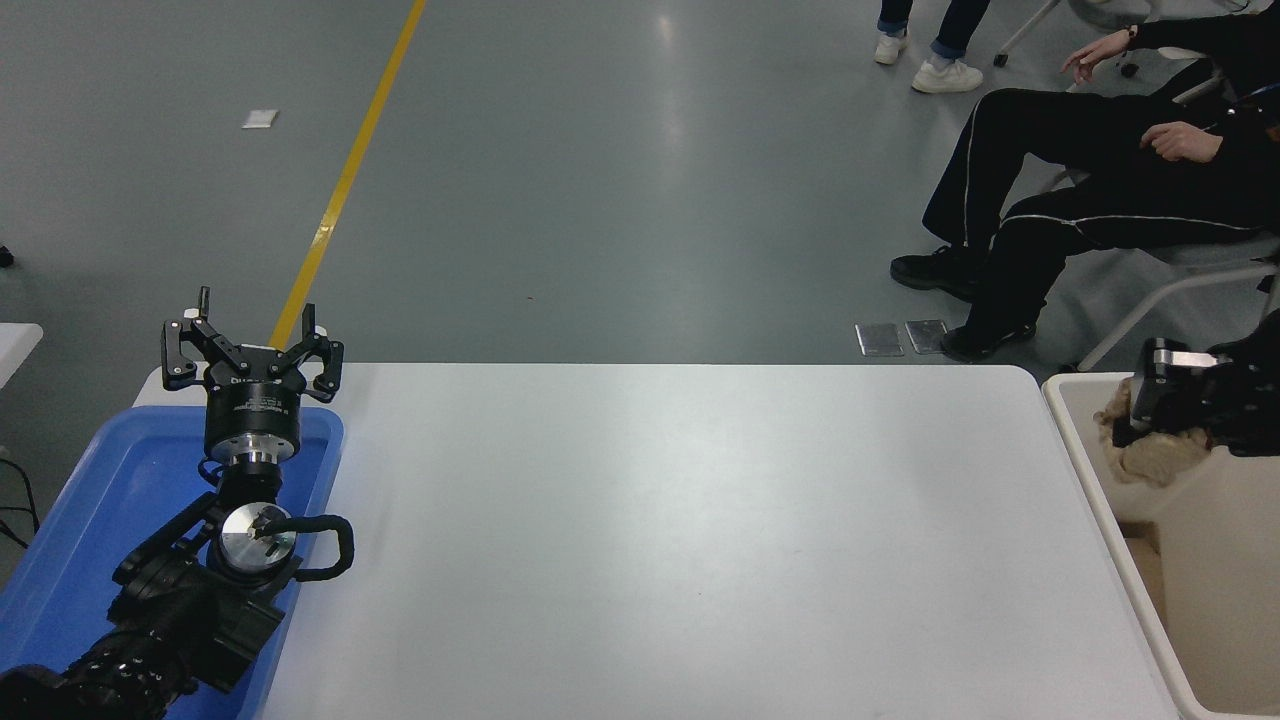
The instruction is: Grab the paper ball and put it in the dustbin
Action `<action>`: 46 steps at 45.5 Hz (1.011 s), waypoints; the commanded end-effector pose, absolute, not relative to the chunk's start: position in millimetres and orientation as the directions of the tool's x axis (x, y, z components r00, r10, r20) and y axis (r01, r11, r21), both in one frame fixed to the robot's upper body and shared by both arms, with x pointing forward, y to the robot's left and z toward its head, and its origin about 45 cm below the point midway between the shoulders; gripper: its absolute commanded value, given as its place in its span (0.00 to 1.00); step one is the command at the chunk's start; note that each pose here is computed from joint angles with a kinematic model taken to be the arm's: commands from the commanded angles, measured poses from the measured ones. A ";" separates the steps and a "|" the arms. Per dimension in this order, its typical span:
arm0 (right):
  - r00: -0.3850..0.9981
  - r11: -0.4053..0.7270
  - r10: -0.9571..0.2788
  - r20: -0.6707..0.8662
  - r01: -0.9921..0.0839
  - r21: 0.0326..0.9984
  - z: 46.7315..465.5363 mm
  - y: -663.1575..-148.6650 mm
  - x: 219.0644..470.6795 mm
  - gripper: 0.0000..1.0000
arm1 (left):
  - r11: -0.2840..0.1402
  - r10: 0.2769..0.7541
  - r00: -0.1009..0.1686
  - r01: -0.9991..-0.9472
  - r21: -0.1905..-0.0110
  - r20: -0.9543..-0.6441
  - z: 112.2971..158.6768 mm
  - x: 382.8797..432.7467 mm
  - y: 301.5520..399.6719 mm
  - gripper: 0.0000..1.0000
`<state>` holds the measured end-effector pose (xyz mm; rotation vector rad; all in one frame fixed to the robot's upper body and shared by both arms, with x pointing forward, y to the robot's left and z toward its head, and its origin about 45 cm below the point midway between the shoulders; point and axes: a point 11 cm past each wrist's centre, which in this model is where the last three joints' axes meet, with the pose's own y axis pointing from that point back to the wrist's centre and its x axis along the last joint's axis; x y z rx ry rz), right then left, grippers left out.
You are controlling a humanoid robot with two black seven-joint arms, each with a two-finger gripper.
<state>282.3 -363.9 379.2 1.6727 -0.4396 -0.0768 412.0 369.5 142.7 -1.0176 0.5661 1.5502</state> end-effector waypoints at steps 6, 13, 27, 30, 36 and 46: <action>0.879 0.039 -0.433 0.198 -0.201 0.979 312.1 -422.9 284.1 0.11 | -0.243 0.539 0.015 -0.954 -0.173 -0.842 142.8 412.0 369.6 0.99; 0.818 0.134 -0.506 0.272 -0.237 0.962 276.0 -469.6 298.5 0.11 | -0.243 0.539 0.015 -0.954 -0.173 -0.842 142.8 412.0 369.6 0.99; 0.629 0.317 -0.637 0.446 -0.313 0.895 195.9 -562.9 306.8 0.15 | -0.244 0.538 0.015 -0.954 -0.172 -0.843 142.8 412.0 369.8 0.99; 0.564 0.337 -0.677 0.473 -0.334 0.880 171.1 -574.3 303.1 0.17 | -0.244 0.538 0.015 -0.954 -0.172 -0.843 142.8 412.0 369.8 0.99; 0.468 0.383 -0.717 0.518 -0.356 0.852 129.4 -582.9 296.9 0.20 | -0.244 0.538 0.015 -0.954 -0.172 -0.843 142.8 412.0 369.8 0.99; 0.377 0.467 -0.718 0.585 -0.362 0.807 81.8 -579.6 283.8 0.29 | -0.244 0.538 0.015 -0.954 -0.172 -0.843 142.8 412.0 369.8 0.99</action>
